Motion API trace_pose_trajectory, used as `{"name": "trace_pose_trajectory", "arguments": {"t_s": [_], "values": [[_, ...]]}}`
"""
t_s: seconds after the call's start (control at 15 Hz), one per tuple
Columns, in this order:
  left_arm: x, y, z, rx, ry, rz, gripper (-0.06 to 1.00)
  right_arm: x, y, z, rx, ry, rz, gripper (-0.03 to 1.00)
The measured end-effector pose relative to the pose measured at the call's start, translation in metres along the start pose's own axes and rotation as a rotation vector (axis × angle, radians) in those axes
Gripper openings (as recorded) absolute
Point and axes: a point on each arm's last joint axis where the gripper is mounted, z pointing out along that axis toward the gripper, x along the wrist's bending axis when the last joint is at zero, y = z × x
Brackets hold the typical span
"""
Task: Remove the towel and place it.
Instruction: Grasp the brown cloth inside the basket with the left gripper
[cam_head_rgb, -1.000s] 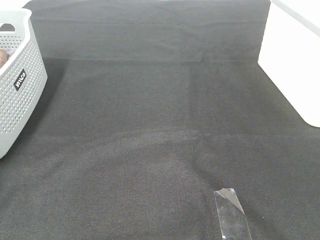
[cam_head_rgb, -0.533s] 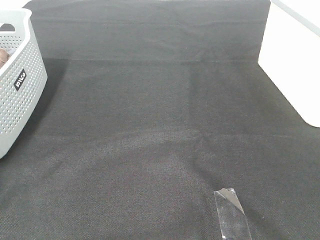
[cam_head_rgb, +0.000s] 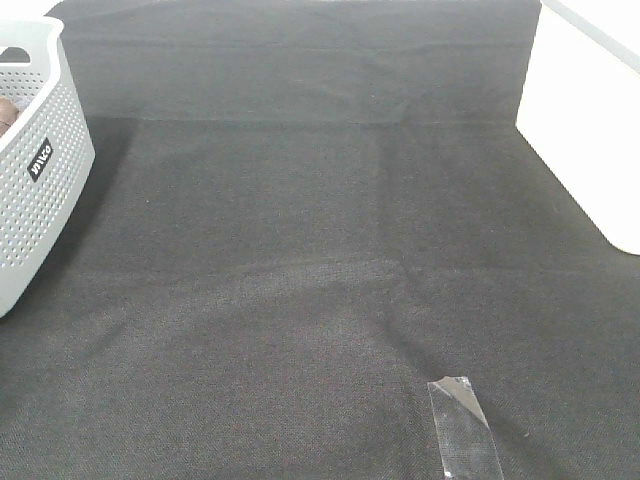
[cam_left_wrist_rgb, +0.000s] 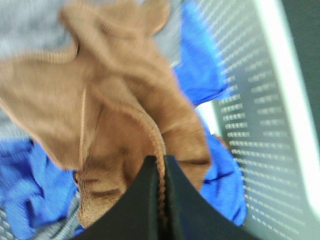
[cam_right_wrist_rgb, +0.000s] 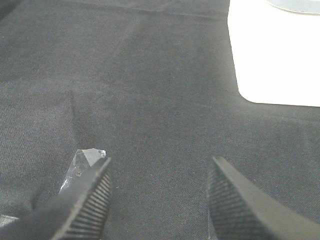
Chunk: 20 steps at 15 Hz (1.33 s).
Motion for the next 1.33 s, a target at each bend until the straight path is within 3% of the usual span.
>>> {"name": "trace_pose_trajectory", "arguments": {"t_s": [0.27,0.4,0.6,1.0,1.33], "values": [[-0.051,0.022,-0.036,-0.081,0.037,0.19,0.0,0.0,0.0,0.0,0.0,0.0,0.0,0.55],[-0.068,0.034,-0.05,-0.172,0.101,0.132,0.0,0.0,0.0,0.0,0.0,0.0,0.0,0.55],[-0.086,0.048,-0.067,-0.274,0.137,0.004,0.0,0.0,0.0,0.0,0.0,0.0,0.0,0.55],[-0.123,0.077,-0.111,-0.439,0.119,-0.001,0.0,0.0,0.0,0.0,0.0,0.0,0.0,0.55],[-0.15,0.097,-0.152,-0.587,0.243,-0.007,0.0,0.0,0.0,0.0,0.0,0.0,0.0,0.55]]}}
